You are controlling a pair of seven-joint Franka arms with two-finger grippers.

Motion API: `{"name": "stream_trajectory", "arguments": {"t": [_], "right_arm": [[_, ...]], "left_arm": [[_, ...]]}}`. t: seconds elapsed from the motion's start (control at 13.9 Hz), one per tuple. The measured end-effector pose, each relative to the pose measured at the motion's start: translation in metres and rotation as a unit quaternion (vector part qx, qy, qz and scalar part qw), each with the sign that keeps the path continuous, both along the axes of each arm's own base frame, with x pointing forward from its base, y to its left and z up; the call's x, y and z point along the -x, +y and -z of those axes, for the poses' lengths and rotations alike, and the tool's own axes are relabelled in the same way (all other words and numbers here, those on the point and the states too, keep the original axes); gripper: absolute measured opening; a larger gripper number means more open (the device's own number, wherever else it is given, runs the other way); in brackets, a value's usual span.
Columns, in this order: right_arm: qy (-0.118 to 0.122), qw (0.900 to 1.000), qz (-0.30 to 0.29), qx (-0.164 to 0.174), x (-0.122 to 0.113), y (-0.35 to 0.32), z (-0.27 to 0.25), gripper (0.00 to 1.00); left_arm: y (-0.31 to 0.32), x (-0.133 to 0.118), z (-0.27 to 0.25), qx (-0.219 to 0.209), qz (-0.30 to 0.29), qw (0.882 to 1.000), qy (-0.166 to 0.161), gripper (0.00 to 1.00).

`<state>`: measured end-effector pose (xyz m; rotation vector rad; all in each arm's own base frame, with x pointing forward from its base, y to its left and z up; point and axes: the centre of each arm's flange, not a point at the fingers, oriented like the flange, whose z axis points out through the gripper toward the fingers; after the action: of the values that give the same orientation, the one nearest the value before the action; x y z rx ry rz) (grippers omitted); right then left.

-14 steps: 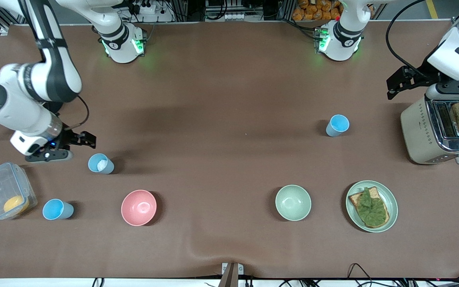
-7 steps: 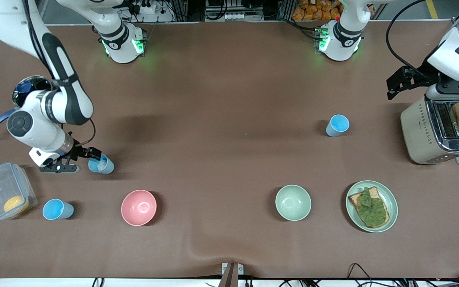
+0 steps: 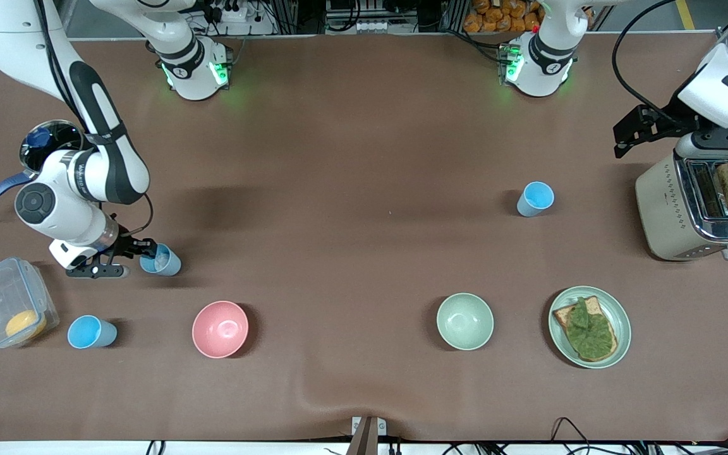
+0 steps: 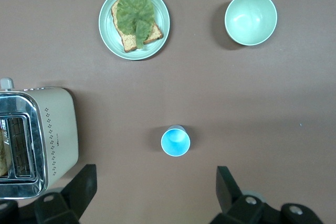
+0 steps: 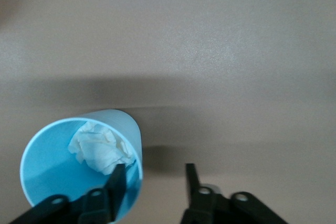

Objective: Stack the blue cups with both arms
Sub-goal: 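Lift the tissue cup with the right gripper toward the table center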

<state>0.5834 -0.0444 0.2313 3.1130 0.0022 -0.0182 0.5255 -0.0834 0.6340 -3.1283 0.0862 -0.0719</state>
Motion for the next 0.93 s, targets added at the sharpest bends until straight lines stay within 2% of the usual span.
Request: {"name": "stream_trajectory", "arguments": {"t": [0.14, 0.29, 0.43, 0.65, 0.79, 0.93], "right_arm": [[0.000, 1.000, 0.000, 0.000, -0.001, 0.000, -0.001, 0.26], [0.010, 1.000, -0.002, -0.002, -0.005, 0.003, -0.012, 0.04], [0.033, 0.999, -0.013, -0.008, -0.013, 0.018, -0.050, 0.03], [0.073, 0.996, -0.045, -0.012, -0.025, 0.065, -0.152, 0.03], [0.074, 0.996, -0.044, -0.011, -0.026, 0.105, -0.212, 0.03], [0.061, 0.998, -0.030, -0.014, -0.021, 0.174, -0.233, 0.03]], "left_arm": [[0.000, 0.000, 0.000, 0.000, 0.000, 1.000, 0.000, 1.00], [0.000, 0.000, 0.000, 0.000, 0.000, 1.000, 0.000, 1.00], [0.000, 0.000, 0.000, 0.000, 0.000, 1.000, 0.000, 1.00], [0.000, 0.000, 0.000, 0.000, 0.000, 1.000, 0.000, 1.00], [0.000, 0.000, 0.000, 0.000, 0.000, 1.000, 0.000, 1.00], [0.001, 0.000, 0.000, 0.000, -0.001, 1.000, 0.000, 1.00]]}}
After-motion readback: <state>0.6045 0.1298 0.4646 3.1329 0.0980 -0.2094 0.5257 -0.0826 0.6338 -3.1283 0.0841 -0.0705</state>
